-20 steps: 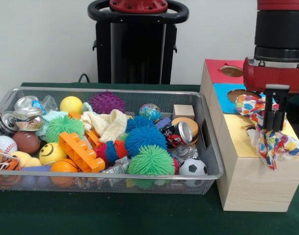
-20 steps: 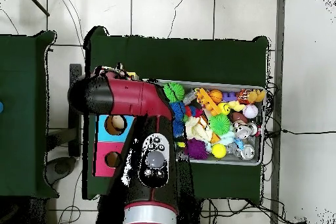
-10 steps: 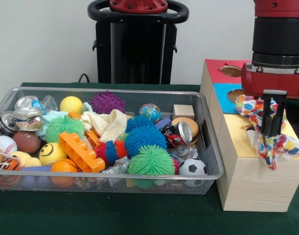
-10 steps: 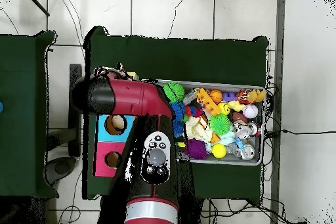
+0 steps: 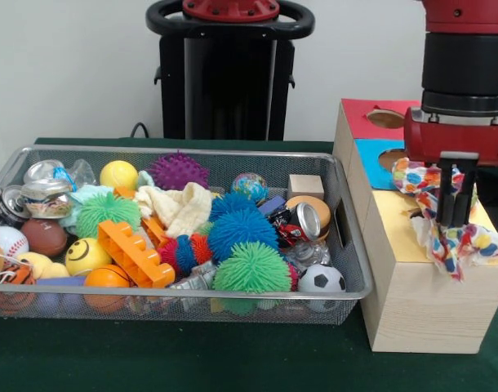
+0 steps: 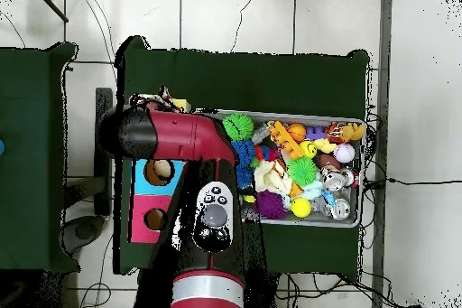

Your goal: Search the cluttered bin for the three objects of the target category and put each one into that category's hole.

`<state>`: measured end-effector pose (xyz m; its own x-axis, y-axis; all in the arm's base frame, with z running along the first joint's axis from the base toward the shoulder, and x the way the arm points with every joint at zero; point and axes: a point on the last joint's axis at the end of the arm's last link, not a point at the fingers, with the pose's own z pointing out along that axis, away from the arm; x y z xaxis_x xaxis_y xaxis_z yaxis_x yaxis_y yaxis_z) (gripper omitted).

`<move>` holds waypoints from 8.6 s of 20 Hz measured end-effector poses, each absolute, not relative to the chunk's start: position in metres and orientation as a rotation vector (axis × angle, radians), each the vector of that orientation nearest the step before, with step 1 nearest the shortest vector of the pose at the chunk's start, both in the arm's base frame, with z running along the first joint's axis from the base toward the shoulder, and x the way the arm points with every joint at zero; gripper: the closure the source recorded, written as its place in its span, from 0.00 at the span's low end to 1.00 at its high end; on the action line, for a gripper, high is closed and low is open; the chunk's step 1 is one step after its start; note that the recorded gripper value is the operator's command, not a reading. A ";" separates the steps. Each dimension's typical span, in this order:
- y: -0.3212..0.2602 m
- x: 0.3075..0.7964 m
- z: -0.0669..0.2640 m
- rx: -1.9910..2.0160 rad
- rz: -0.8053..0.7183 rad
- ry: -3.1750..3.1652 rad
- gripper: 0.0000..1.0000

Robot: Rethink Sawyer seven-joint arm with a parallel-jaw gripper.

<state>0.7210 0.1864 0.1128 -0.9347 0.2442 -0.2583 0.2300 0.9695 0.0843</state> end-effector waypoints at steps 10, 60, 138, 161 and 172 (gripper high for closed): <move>0.193 0.695 0.094 0.346 0.072 2.909 1.00; 0.208 0.696 0.021 0.287 -0.038 2.906 1.00; 0.211 0.678 0.172 0.317 0.107 2.985 1.00; 0.202 0.622 0.122 0.315 0.052 3.101 1.00; 0.207 0.616 0.085 0.303 0.051 3.082 1.00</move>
